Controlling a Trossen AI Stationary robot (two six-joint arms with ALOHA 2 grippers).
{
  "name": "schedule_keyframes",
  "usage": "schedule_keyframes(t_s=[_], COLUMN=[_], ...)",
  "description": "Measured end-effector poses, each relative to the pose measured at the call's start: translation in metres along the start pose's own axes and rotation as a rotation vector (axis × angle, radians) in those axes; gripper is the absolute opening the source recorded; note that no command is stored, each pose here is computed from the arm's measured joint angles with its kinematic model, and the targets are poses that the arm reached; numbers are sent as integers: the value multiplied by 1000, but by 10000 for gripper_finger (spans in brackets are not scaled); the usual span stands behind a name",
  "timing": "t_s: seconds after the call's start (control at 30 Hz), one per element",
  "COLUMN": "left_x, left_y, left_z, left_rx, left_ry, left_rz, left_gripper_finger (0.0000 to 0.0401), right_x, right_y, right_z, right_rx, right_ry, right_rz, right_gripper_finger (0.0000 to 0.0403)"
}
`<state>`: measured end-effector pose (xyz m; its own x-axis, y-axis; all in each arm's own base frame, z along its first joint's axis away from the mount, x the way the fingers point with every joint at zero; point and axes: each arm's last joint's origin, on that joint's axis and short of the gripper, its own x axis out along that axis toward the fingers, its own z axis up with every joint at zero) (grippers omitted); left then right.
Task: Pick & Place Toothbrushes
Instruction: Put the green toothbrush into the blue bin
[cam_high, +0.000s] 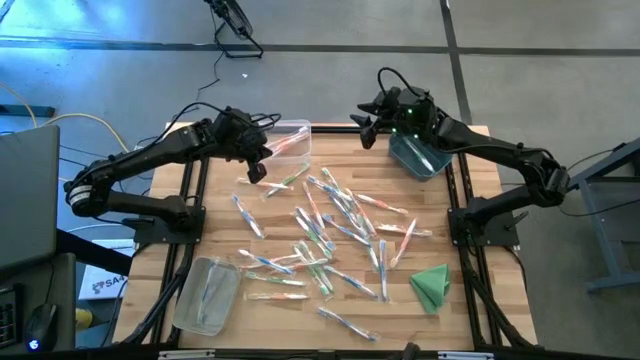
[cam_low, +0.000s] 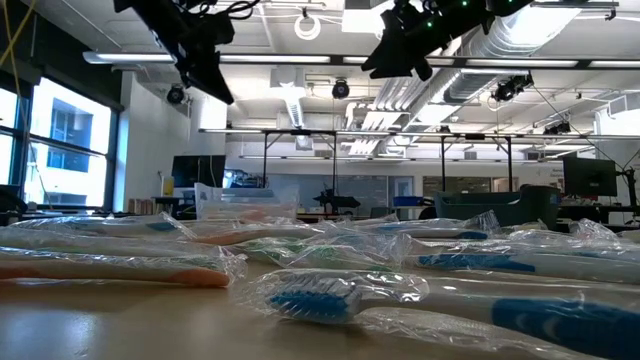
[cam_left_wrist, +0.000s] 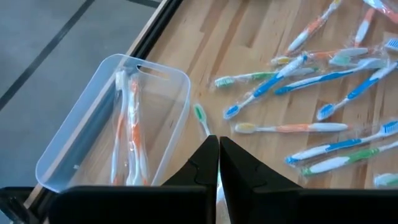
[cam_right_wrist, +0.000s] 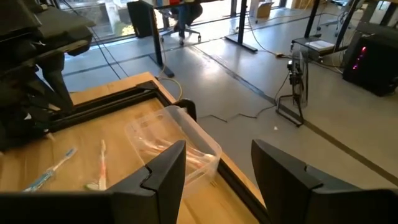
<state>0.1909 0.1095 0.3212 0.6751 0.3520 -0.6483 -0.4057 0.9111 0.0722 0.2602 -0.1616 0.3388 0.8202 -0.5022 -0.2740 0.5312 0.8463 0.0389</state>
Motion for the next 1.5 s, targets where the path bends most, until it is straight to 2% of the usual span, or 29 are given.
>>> schedule_keyframes(t_s=[0.13, 0.23, 0.47, 0.73, 0.87, 1.0, 1.2, 1.37, 1.5], left_x=[-9, -16, -40, -80, -98, -115, -126, -126, -125], left_y=[5, 8, 4, 4, 3, 1, -1, -1, -1], left_z=[-5, -21, -44, -54, -60, -66, -71, -71, -71], left_rx=[-16, -61, -98, -119, -131, -137, -143, -137, -127], left_ry=[-24, -40, -184, -332, -398, -470, -521, -518, -514], left_rz=[26, 48, 81, 248, 316, 331, 333, 336, 338], left_gripper_finger=[2, 1, 0, 0, 0, 0, 0, 0, 0], right_x=[0, 0, -1, 15, 32, 51, 71, 87, 98], right_y=[4, 14, 30, 47, 61, 72, 71, 77, 84], right_z=[1, 3, 2, -6, -10, -20, -44, -67, -84], right_rx=[39, 32, 14, 37, 60, 51, 195, 316, 346], right_ry=[-13, -32, -46, -37, 23, 101, 282, 379, 426], right_rz=[8, 33, -22, 19, 16, -58, -141, -120, -122], right_gripper_finger=[175, 175, 175, 175, 175, 175, 175, 175, 175])
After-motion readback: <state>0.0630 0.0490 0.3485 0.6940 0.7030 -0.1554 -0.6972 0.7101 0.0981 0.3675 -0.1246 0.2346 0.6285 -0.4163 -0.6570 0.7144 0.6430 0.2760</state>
